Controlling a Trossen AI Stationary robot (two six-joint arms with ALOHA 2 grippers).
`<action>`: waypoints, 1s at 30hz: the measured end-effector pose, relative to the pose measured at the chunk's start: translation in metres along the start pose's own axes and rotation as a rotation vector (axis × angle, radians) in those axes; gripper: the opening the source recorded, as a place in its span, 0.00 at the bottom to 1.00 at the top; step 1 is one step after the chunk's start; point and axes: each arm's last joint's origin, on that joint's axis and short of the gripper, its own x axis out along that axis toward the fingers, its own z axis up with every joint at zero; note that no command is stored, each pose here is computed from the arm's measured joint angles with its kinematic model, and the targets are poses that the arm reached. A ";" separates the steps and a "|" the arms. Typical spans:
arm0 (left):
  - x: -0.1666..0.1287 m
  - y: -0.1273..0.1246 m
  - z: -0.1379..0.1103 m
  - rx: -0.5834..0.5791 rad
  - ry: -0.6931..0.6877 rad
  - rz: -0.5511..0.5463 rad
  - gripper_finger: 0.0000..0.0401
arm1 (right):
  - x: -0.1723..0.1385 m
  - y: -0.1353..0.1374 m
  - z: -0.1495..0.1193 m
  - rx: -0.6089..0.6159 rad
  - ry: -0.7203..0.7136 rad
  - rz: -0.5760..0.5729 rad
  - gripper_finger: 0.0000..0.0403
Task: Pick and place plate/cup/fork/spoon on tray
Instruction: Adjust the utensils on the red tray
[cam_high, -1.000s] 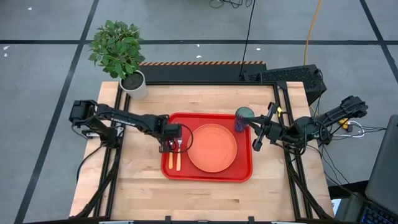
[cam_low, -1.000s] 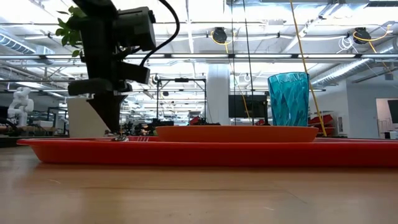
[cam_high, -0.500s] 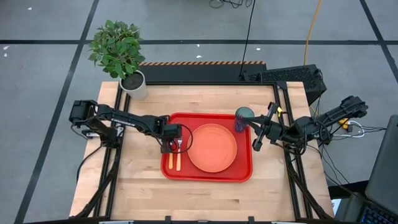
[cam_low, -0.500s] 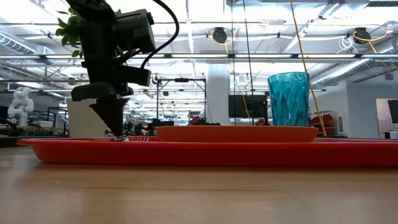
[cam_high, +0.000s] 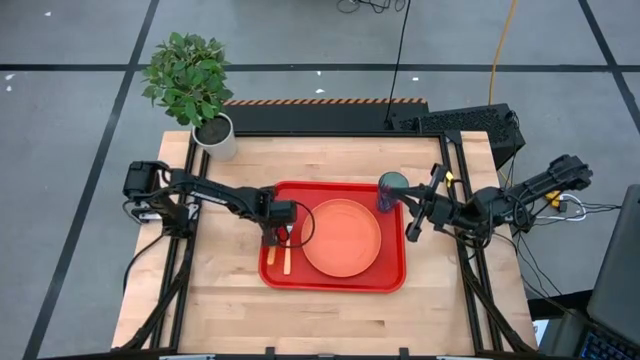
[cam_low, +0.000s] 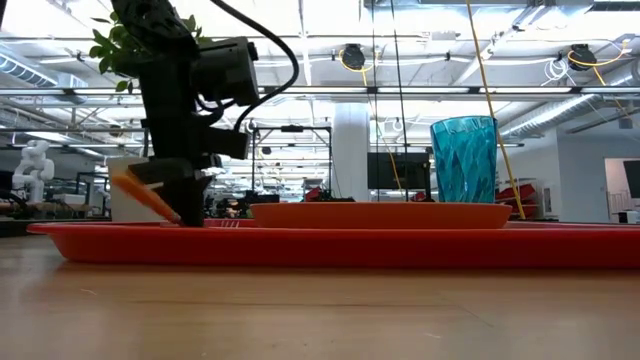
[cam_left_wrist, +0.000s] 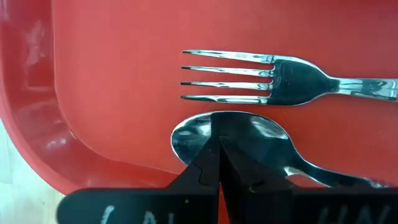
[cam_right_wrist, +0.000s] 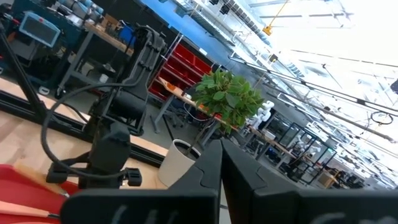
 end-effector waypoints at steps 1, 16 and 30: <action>-0.001 0.000 0.000 0.000 -0.002 0.000 0.00 | 0.001 -0.001 -0.001 -0.002 0.005 -0.005 0.00; -0.003 0.000 0.001 -0.016 -0.022 -0.006 0.01 | 0.008 -0.005 -0.009 0.032 0.019 0.017 0.00; -0.002 0.000 0.002 -0.042 -0.027 -0.009 0.06 | 0.008 -0.005 -0.010 0.035 0.022 0.013 0.00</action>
